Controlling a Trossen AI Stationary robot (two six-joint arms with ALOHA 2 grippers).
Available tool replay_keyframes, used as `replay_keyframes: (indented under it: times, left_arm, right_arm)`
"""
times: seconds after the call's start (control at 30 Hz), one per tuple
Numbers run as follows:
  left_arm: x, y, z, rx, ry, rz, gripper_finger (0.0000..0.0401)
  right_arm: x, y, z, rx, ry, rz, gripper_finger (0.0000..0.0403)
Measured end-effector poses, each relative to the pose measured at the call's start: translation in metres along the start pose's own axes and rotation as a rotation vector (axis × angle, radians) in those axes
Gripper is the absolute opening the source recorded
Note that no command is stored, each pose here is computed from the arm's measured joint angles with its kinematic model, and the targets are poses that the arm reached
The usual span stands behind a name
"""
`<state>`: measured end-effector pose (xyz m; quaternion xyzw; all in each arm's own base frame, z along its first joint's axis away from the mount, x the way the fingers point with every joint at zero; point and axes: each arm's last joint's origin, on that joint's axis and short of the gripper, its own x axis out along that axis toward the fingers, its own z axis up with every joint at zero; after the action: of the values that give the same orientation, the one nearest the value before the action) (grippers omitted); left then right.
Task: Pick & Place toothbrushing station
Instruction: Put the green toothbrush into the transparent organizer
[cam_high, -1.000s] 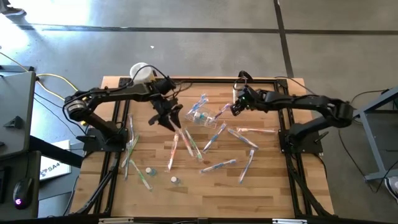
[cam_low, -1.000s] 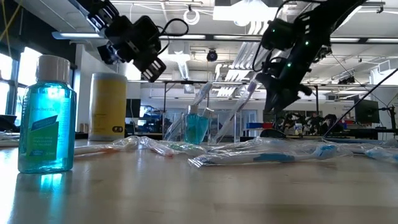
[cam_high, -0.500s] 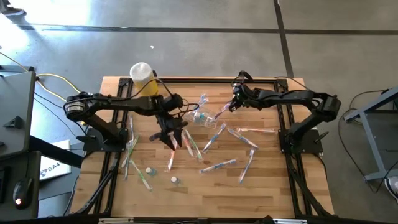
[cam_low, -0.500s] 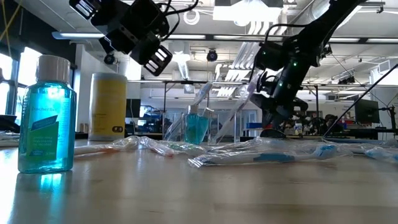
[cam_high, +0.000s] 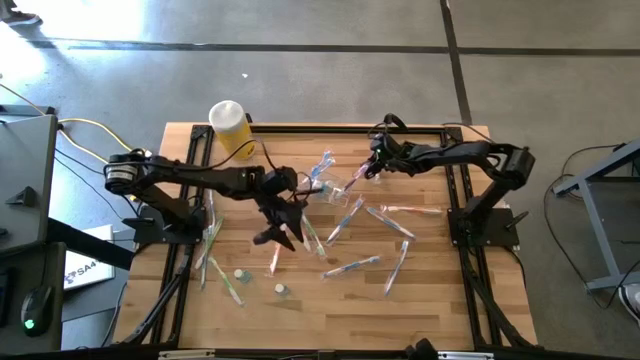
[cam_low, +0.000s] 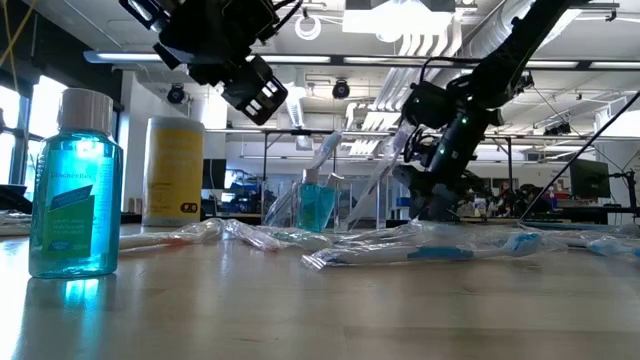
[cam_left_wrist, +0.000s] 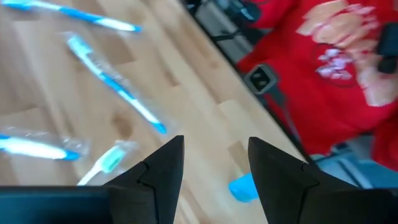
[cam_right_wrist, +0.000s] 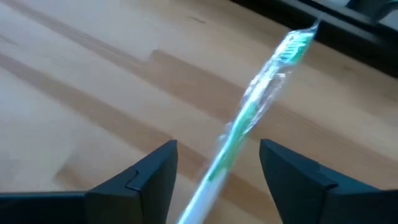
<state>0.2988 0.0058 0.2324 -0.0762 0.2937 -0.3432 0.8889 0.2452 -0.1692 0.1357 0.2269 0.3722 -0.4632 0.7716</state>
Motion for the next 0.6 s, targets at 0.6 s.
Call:
replay_keyframes:
  times: [0.6]
  left_arm:
    - [0.029,-0.028,0.001,-0.047,0.072,0.146,0.0174]
  right_arm:
    - [0.030,-0.009,-0.007,0.057,0.044,-0.040,0.0173]
